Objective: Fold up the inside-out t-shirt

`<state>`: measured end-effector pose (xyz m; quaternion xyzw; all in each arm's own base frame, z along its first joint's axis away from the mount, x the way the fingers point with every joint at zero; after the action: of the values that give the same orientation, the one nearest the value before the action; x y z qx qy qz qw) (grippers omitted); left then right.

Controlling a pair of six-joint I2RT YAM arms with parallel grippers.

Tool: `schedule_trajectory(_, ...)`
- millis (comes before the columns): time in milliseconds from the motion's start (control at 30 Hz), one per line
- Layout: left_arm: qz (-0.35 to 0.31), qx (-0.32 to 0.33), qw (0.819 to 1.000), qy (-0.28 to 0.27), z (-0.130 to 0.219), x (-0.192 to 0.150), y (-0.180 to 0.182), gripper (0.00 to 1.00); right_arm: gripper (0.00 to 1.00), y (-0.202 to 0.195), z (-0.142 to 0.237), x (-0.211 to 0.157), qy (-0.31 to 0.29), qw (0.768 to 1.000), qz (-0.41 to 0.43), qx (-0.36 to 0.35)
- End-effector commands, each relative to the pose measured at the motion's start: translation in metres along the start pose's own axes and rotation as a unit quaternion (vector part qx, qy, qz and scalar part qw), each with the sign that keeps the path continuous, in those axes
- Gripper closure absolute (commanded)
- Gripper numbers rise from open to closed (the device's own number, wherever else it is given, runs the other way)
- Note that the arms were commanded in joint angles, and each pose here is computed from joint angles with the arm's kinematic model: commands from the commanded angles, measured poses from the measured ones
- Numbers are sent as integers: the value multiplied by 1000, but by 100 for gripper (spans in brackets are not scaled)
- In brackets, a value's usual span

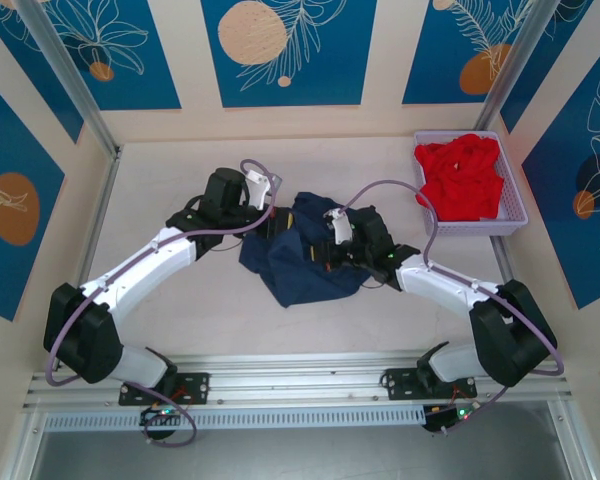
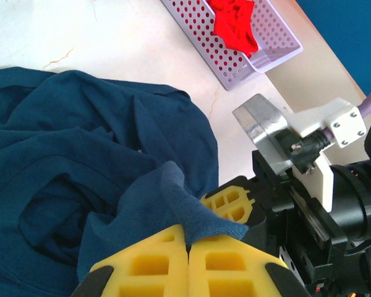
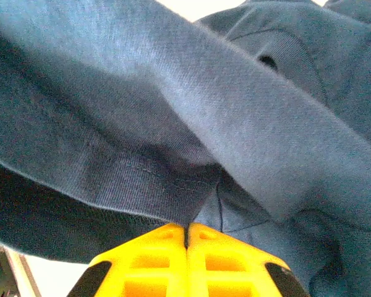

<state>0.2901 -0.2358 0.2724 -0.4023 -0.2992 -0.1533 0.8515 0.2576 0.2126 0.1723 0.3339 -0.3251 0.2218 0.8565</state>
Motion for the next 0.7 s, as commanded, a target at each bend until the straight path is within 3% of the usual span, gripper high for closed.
schedule_trajectory(0,4,-5,1000,-7,9,2,-3,100,89,3,-4,-3,-4,1000,9,26)
schedule_trajectory(433,3,-3,1000,-5,10,0,-2,100,75,10,-20,-11,1,999,9,49)
schedule_trajectory(600,2,-3,1000,-4,10,-1,-2,100,74,7,-24,-7,0,999,11,31)
schedule_trajectory(667,1,1,1000,-5,11,-2,-1,100,79,3,-25,-2,-1,1000,14,7)
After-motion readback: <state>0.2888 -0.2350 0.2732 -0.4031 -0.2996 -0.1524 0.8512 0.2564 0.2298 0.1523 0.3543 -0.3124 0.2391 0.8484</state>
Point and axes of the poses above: each hand's point on the last joint's axis, 136 mm out from that joint toward the fingers, its own z axis back along the fingers, its own y axis along the line the jaws close on, x = y × z, the point moved 7 cm from there along z, back along the fingers, and after that the axes turned 7 degrees about z, right-handed, at the moved point
